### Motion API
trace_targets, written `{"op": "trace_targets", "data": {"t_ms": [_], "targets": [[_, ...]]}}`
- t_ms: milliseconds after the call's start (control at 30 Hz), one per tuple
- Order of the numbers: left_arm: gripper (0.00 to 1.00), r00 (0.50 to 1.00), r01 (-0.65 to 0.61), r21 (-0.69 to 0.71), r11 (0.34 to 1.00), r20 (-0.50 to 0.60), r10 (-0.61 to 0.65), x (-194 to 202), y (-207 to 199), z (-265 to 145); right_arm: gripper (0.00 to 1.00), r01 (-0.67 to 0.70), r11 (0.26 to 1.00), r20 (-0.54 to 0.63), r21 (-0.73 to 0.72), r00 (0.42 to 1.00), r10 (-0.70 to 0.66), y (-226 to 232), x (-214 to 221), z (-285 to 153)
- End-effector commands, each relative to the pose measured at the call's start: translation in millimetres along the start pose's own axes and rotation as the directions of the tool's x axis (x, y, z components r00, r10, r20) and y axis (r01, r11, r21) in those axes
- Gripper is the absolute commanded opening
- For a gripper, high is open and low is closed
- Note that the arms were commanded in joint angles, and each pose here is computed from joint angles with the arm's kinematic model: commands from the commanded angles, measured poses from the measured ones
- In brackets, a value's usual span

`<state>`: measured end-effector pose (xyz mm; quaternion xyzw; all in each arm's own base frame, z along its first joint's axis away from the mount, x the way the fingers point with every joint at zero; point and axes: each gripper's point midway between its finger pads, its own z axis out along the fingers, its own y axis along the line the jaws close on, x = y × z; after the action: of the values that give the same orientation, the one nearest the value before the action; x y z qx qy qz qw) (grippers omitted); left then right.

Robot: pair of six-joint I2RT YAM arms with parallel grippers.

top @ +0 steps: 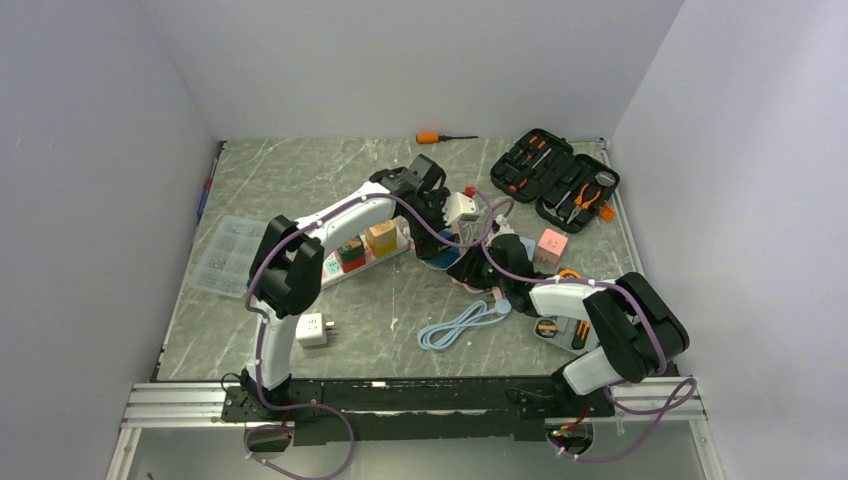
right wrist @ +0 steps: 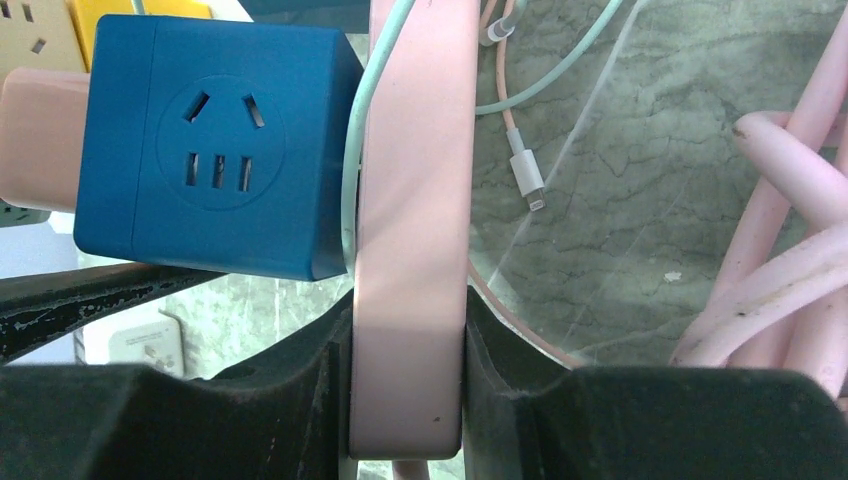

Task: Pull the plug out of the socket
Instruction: Remove the plug from the socket.

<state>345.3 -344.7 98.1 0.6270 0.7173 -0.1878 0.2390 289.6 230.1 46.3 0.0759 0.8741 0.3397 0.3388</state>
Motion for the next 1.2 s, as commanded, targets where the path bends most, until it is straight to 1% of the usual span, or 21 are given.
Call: {"op": "trace_targets", "data": {"t_ms": [0, 167, 300, 567, 667, 700, 733, 767, 833, 867, 900, 1167], "targets": [[1.0, 0.998, -0.016, 0.09, 0.996, 0.063, 0.01, -11.1, -20.4, 2.9, 0.0, 0.04, 0.93, 0.11, -0.366, 0.994, 0.001, 87.8, -41.0, -20.0], [0.99, 0.999, -0.01, 0.127, 0.992, 0.051, 0.004, -6.4, -30.5, 2.3, 0.0, 0.023, 0.921, 0.108, -0.39, 0.994, 0.021, 88.6, -44.0, -22.2], [0.99, 0.999, 0.0, 0.11, 0.994, 0.044, -0.005, -1.6, -30.7, 4.1, 0.0, 0.028, 0.917, 0.11, -0.397, 0.994, 0.017, 91.2, -45.1, -22.4], [0.99, 1.0, 0.018, 0.097, 0.995, 0.012, -0.019, -3.7, -25.8, 11.1, 0.0, 0.054, 0.922, 0.127, -0.385, 0.992, -0.005, 91.8, -47.1, -23.5], [0.99, 1.0, 0.018, 0.127, 0.992, 0.018, -0.02, -7.7, -30.7, 12.8, 0.0, 0.066, 0.921, 0.132, -0.384, 0.991, -0.016, 94.9, -47.5, -23.8], [0.95, 1.0, 0.017, 0.141, 0.99, 0.02, -0.02, -8.6, -33.1, 13.7, 0.0, 0.07, 0.922, 0.132, -0.381, 0.991, -0.021, 95.1, -47.0, -23.6], [0.88, 1.0, 0.016, 0.159, 0.987, 0.019, -0.02, -8.6, -35.6, 13.7, 0.0, 0.074, 0.922, 0.134, -0.381, 0.991, -0.024, 95.3, -47.1, -23.7], [0.76, 1.0, 0.014, 0.169, 0.986, 0.018, -0.017, -8.6, -36.8, 13.8, 0.0, 0.076, 0.922, 0.134, -0.379, 0.991, -0.027, 95.0, -46.5, -23.7], [0.23, 1.0, 0.007, 0.167, 0.986, 0.005, -0.008, -6.0, -36.4, 12.6, 0.0, 0.082, 0.927, 0.131, -0.366, 0.991, -0.036, 91.3, -43.8, -22.4], [0.02, 1.0, 0.006, 0.147, 0.989, -0.011, -0.004, -2.9, -33.3, 11.7, 0.0, 0.079, 0.931, 0.125, -0.356, 0.992, -0.037, 87.2, -41.3, -21.0], [0.0, 1.0, -0.001, 0.146, 0.989, -0.023, 0.005, -0.9, -33.9, 8.4, 0.0, 0.078, 0.935, 0.122, -0.346, 0.992, -0.038, 83.4, -39.8, -20.0], [0.0, 0.992, -0.05, 0.081, 0.995, -0.111, 0.059, 22.9, -26.9, -20.7, 0.0, 0.057, 0.975, 0.088, -0.213, 0.995, -0.039, 42.0, -27.2, -1.7]]}}
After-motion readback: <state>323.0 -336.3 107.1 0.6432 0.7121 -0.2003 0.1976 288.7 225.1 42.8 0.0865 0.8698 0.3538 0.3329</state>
